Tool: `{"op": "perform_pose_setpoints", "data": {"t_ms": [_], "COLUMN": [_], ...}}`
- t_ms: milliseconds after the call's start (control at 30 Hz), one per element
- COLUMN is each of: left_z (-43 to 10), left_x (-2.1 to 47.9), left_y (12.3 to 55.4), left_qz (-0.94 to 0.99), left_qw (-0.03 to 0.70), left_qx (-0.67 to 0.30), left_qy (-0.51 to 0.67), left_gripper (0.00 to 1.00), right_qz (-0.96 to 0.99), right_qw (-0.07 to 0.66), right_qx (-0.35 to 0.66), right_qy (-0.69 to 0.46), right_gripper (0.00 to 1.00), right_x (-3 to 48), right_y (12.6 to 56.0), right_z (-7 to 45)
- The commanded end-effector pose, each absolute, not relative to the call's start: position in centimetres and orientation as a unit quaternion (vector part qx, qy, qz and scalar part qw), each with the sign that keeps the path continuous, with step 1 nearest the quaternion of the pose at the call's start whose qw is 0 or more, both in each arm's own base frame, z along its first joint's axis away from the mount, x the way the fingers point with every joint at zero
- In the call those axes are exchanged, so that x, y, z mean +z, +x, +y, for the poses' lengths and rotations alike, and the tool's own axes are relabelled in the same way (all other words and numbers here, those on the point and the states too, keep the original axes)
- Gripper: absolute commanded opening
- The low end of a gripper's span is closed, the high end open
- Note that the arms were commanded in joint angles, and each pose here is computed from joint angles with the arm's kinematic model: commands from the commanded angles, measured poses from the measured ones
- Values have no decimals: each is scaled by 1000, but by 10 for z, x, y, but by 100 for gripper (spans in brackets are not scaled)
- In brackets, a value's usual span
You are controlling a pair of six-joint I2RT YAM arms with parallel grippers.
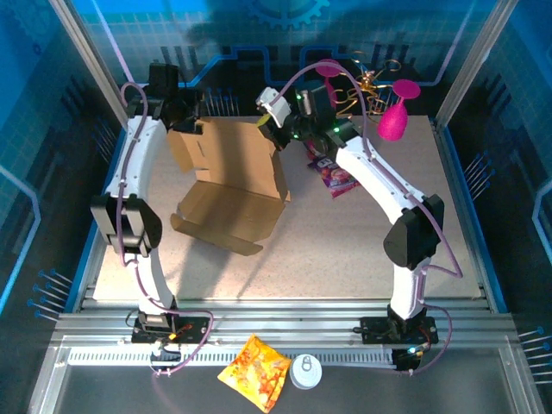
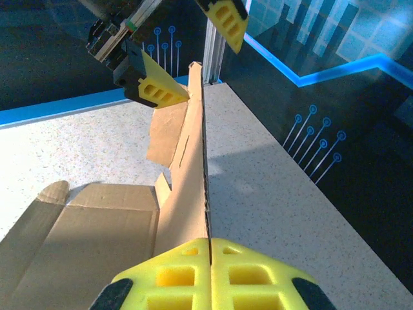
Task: Fold the paper box
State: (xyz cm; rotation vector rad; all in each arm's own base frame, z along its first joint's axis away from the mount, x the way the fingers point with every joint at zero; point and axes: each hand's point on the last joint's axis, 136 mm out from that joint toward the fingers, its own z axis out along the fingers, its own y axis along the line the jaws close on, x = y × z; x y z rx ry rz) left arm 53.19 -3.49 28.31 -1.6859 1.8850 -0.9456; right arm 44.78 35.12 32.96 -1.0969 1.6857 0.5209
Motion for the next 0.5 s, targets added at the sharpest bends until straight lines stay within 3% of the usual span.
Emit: {"op": "perform_pose_setpoints", "data": {"t_ms": [0, 233, 467], "left_z": [-37, -40, -37], "left_x": [277, 255, 234], "left_y": [525, 522, 519], "left_qz": [702, 707, 685], "left_qw": [199, 176, 166], "left_qx": [-334, -324, -330], "left_qy": [-597, -603, -628], "left_gripper": [66, 59, 29], "right_qz": [653, 643, 646], "right_qw": [555, 559, 555], "right_qx": [210, 216, 221], "right_qy": [-471, -477, -475], "right_gripper": [0, 0, 0], "right_x": [362, 361, 354], "right_y": [442, 445, 447], "right_z": [350, 349, 348]}}
